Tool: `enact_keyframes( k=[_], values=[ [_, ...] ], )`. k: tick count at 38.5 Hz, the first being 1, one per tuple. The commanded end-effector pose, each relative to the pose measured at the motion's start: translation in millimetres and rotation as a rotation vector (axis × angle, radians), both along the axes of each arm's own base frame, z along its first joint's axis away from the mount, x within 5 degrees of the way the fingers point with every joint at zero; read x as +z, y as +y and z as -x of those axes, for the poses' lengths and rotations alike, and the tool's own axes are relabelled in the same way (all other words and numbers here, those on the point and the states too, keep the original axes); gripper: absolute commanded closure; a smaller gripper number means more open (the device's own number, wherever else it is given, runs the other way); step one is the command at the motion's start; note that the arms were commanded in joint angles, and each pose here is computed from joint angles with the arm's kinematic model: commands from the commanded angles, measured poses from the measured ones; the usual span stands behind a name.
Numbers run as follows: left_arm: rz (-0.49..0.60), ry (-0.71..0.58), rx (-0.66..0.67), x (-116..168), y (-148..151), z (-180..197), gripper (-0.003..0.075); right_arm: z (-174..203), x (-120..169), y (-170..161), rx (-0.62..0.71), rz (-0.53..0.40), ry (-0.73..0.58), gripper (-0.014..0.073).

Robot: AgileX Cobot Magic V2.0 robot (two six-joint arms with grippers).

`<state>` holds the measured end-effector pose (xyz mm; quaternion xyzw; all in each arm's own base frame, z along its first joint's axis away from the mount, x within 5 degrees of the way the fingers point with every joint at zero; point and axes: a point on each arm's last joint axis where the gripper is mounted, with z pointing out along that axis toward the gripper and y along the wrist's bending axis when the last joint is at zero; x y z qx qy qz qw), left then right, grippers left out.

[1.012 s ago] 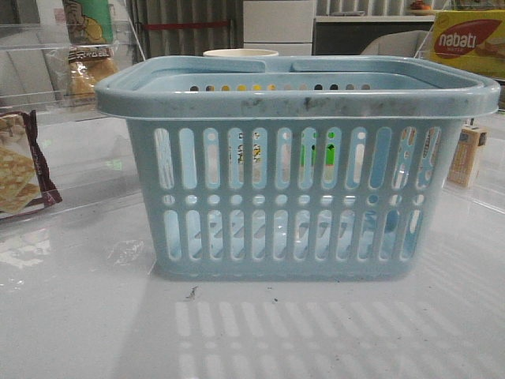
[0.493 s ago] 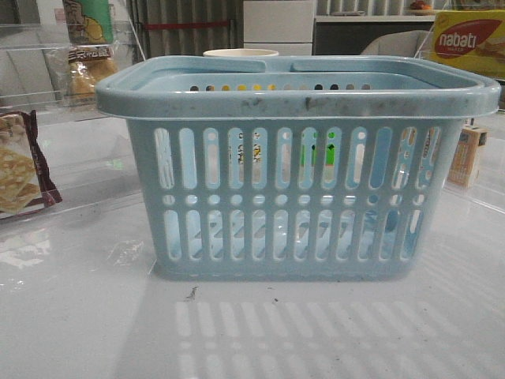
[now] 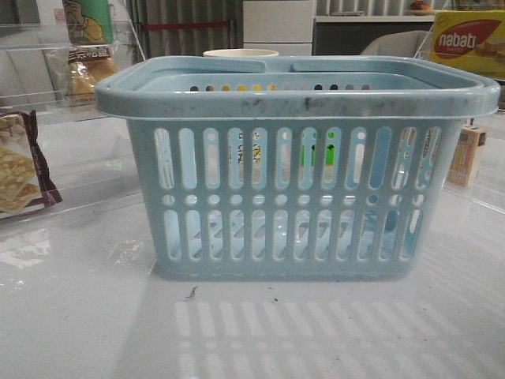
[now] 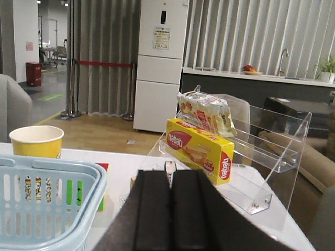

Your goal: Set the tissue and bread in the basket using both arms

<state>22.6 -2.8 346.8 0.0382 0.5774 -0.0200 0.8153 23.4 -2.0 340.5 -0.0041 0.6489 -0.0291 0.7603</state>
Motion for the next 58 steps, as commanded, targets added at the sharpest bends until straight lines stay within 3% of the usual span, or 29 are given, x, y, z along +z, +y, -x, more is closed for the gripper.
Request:
enact_keyframes(
  k=[1, 8, 19, 30, 32, 37, 39, 45, 51, 58],
  values=[
    [0.016, -0.005, -0.009, 36.7, -0.6, -4.2, 0.0629, -6.1, 33.3, -0.3, -0.005, 0.006, 0.016, 0.0540],
    [-0.009, 0.198, -0.025, 57.3, -4.1, -25.2, 0.0629, -29.4, 49.2, -1.4, -0.013, -0.001, 0.214, 0.0540],
    [-0.045, 0.583, -0.043, 26.4, -9.2, -67.7, 0.0629, -65.4, 26.1, -2.7, -0.021, -0.009, 0.523, 0.0540],
    [-0.037, 0.778, -0.062, 6.9, -13.5, -99.3, 0.0621, -89.1, 9.5, -3.3, -0.024, -0.011, 0.699, 0.0534],
    [-0.037, 0.801, -0.063, 3.8, -14.0, -105.3, 0.0554, -94.0, 6.5, -3.3, -0.024, -0.012, 0.727, 0.0482],
    [-0.062, 0.814, -0.061, 0.1, -14.6, -117.0, 0.0202, -106.0, 0.3, -3.5, -0.024, -0.012, 0.776, 0.0113],
    [-0.067, 0.819, -0.061, -1.2, -14.8, -120.5, 0.0143, -111.6, -2.5, -3.6, -0.024, -0.010, 0.794, 0.0036],
    [-0.106, 0.808, -0.168, -1.4, -31.3, -121.2, 0.0188, -141.5, -4.5, -13.0, -0.085, -0.031, 0.818, 0.0046],
    [-0.175, 0.788, -0.300, -0.6, -51.4, -115.3, 0.0236, -187.0, 11.0, -38.5, -0.184, -0.075, 0.832, 0.0046],
    [-0.189, 0.785, -0.332, -0.6, -56.1, -113.3, 0.0272, -243.8, 13.5, -62.5, -0.233, -0.105, 0.895, 0.0046]
  ],
)
